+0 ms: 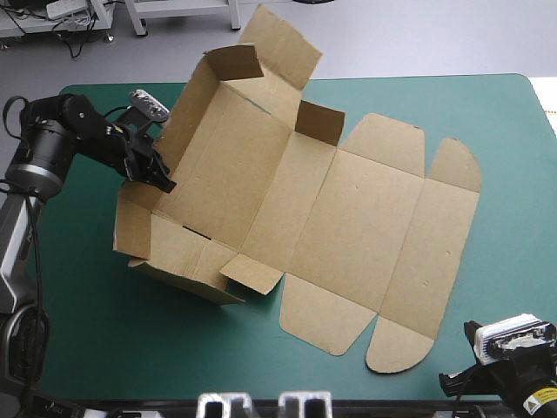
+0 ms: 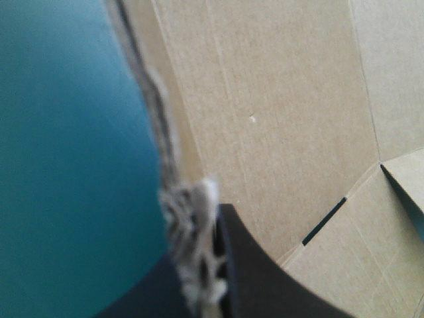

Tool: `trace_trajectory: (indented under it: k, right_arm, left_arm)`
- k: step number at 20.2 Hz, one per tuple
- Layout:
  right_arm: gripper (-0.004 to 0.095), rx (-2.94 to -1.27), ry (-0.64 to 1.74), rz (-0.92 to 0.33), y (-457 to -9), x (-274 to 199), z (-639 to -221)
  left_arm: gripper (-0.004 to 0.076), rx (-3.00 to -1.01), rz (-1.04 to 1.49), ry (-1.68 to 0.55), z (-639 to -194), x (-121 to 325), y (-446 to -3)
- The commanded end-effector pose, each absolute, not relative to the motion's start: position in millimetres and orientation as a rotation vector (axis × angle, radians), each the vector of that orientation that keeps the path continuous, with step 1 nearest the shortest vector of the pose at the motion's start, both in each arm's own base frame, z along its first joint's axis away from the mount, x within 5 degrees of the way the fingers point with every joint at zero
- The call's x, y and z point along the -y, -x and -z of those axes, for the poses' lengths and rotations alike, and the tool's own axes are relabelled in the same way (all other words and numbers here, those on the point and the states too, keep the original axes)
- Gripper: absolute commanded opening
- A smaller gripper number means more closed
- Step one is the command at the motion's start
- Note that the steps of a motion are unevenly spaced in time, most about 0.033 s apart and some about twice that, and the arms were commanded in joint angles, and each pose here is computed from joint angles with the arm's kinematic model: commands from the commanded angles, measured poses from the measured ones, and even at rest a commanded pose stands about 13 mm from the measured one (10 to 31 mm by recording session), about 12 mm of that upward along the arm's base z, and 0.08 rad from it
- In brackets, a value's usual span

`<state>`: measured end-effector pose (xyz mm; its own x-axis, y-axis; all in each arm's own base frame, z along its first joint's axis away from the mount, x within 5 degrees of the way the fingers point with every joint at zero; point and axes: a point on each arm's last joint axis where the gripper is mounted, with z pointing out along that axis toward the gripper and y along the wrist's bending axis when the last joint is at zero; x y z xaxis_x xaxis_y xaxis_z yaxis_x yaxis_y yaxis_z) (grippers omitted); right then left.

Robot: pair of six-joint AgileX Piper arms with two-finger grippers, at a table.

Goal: Fold the box

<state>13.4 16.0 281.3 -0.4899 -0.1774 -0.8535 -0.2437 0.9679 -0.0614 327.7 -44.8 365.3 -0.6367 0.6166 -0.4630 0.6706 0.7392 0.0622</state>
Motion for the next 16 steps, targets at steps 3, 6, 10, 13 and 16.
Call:
trace_trajectory:
  k: [3, 6, 10, 13, 16]
  right_arm:
    - [-0.0010, -2.028, 0.282, -0.075, -17, -16, -292]
    - [-0.0010, -2.028, 0.282, -0.075, -17, -16, -292]
    - [-0.0009, -2.026, 0.282, -0.075, -17, -16, -293]
    - [-0.0009, -2.026, 0.282, -0.075, -17, -16, -293]
    - [-0.0009, -2.025, 0.284, -0.073, -17, -16, -293]
  left_arm:
    - [-0.0010, -2.136, -0.146, -1.226, -418, 95, -315]
    - [-0.0010, -1.935, -0.312, -1.346, -424, 126, -313]
    - [-0.0010, -1.653, -0.483, -1.487, -434, 163, -306]
    - [-0.0010, -1.514, -0.580, -1.540, -440, 182, -298]
    - [-0.0010, -1.456, -0.566, -1.577, -441, 199, -287]
